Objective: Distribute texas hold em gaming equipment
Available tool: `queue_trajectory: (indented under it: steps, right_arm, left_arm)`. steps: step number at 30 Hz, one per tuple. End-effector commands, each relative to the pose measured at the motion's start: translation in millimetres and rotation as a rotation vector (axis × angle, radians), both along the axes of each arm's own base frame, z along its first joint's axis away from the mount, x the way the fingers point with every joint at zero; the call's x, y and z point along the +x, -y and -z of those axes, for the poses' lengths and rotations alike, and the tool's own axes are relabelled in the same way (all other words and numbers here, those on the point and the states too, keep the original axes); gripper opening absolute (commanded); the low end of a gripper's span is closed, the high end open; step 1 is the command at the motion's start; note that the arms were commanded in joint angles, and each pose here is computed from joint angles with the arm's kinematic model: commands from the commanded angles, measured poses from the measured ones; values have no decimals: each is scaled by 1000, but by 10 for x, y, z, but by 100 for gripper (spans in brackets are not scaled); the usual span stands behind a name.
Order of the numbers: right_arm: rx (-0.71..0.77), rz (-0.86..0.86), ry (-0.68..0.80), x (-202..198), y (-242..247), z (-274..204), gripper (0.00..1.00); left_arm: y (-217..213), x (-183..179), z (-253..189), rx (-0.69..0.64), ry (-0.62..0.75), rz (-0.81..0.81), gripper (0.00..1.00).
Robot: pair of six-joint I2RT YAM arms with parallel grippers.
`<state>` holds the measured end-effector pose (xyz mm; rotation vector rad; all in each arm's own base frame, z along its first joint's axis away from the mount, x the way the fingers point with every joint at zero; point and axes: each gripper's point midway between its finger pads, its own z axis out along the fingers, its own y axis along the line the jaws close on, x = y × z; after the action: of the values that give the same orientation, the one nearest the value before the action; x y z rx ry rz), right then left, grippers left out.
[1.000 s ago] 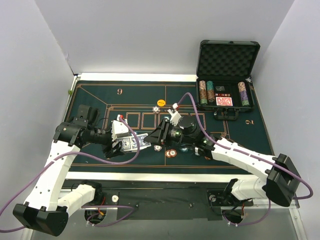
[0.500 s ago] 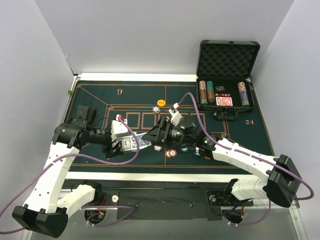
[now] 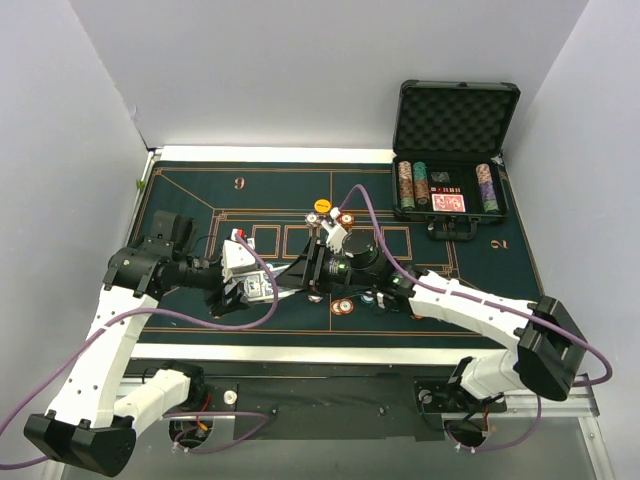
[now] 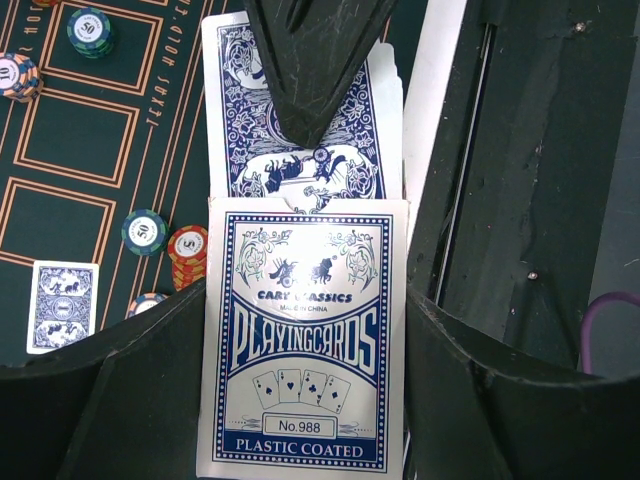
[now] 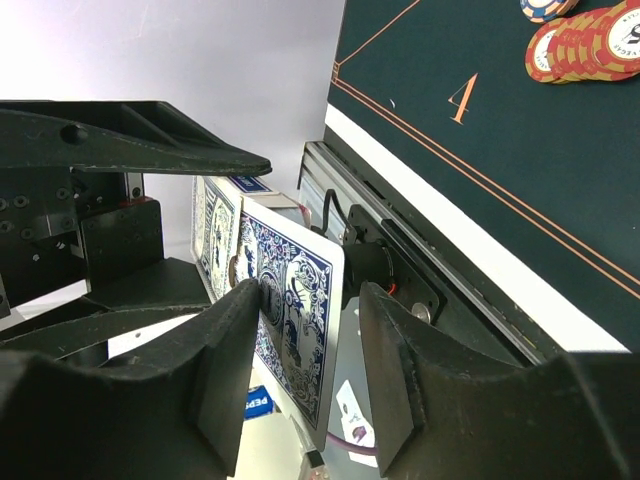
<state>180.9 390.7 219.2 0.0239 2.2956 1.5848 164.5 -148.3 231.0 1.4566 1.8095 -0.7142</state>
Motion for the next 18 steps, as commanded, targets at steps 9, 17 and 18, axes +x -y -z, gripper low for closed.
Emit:
queue_trajectory:
  steps: [9,17,18]
  right_arm:
    - [23,50,65,21,252,-229,34]
    - [22,85,66,62,381,-253,25]
    - [21,88,65,67,393,-247,22]
  left_arm:
    - [126,26,-256,-101,64,28,37]
    - [115,17,-257,-97,73,25,37]
    - [114,13,-262,-98,76,25,37]
